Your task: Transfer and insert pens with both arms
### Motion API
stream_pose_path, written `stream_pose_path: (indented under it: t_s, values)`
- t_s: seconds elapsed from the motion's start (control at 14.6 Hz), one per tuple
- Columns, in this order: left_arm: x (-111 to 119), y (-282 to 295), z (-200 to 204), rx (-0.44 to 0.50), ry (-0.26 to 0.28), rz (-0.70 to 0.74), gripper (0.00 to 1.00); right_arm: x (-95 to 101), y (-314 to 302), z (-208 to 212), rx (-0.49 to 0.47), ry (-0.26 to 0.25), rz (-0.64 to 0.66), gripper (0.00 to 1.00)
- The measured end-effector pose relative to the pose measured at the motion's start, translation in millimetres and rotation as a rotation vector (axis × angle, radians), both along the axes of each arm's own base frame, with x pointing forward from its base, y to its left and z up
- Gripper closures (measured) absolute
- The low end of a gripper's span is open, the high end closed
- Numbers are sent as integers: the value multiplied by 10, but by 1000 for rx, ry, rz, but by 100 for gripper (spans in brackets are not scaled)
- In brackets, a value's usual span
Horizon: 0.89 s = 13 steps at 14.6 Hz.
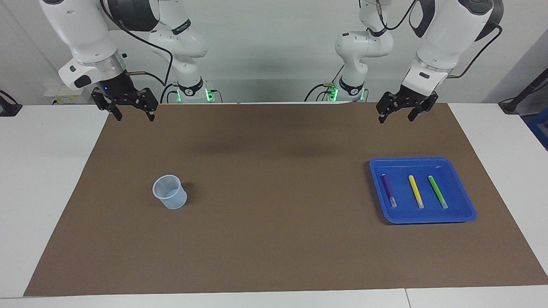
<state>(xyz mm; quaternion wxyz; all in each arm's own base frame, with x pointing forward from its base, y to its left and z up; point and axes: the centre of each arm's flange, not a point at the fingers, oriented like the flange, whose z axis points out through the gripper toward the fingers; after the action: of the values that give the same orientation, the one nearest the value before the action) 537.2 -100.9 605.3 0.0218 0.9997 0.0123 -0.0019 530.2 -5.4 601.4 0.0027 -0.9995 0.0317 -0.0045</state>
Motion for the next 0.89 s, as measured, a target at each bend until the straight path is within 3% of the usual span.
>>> stream_pose_path:
  t_s: [0.89]
  values:
    - [4, 24, 1, 0, 0, 4, 0, -14, 16, -20, 0, 5, 3, 0]
